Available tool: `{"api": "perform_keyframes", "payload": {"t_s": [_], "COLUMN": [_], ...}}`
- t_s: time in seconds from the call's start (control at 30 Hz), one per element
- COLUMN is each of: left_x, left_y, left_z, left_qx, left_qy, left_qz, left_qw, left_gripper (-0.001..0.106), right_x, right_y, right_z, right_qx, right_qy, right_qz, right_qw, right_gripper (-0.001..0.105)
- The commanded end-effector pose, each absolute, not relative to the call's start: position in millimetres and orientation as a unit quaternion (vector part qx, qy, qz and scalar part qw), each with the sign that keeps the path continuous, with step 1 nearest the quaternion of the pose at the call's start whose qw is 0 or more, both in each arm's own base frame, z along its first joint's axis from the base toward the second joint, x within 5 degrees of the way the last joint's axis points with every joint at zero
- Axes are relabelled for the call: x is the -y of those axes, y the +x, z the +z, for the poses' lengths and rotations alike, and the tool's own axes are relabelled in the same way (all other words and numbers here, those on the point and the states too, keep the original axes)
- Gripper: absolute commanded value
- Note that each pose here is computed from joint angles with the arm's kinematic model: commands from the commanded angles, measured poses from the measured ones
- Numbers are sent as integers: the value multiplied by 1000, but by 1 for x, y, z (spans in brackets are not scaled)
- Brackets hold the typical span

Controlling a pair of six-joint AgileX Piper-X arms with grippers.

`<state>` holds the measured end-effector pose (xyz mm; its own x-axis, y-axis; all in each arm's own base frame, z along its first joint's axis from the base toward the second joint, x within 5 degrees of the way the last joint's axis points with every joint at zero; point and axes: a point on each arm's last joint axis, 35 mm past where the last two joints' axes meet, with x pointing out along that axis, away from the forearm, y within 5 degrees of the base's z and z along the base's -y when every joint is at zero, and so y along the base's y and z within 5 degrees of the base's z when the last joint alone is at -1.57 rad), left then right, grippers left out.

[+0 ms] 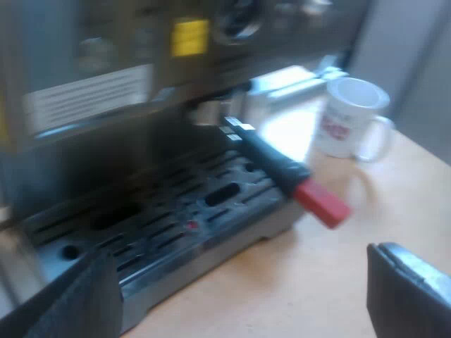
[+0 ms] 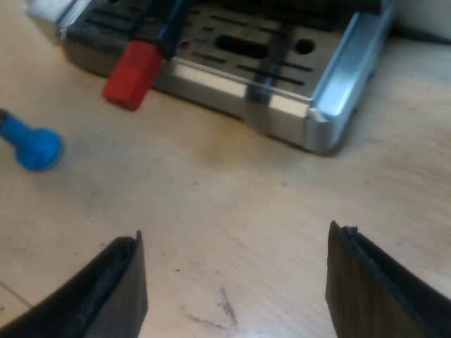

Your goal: Grind coffee beans and then tamp

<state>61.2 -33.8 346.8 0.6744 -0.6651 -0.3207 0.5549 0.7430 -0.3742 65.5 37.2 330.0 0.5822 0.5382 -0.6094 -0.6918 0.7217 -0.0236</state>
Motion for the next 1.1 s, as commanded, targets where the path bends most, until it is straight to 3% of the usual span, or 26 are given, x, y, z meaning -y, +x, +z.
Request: {"api": "perform_keyframes", "payload": {"t_s": [0.03, 0.33, 0.6, 0.83, 1.1], "left_x": [42, 73, 96, 104, 105], "left_y": [67, 89, 101, 108, 110], "left_z": [351, 348, 334, 299, 270], "left_qx": [-216, -214, -220, -222, -227], "left_qy": [-106, -41, -4, -35, -60], "left_qz": [-398, -511, -558, -558, -553], "left_qw": [885, 832, 800, 799, 800], "left_gripper": [74, 74, 74, 74, 74], "right_x": [-43, -67, -86, -105, -135], "right_y": [66, 71, 74, 70, 63], "right_z": [333, 329, 330, 328, 296], "right_qx": [-292, -291, -272, -244, -201], "right_qy": [-142, -178, -219, -258, -244], "right_qz": [385, 462, 440, 404, 379], "right_qw": [864, 819, 827, 843, 870], "right_gripper": [57, 57, 57, 57, 57]}}
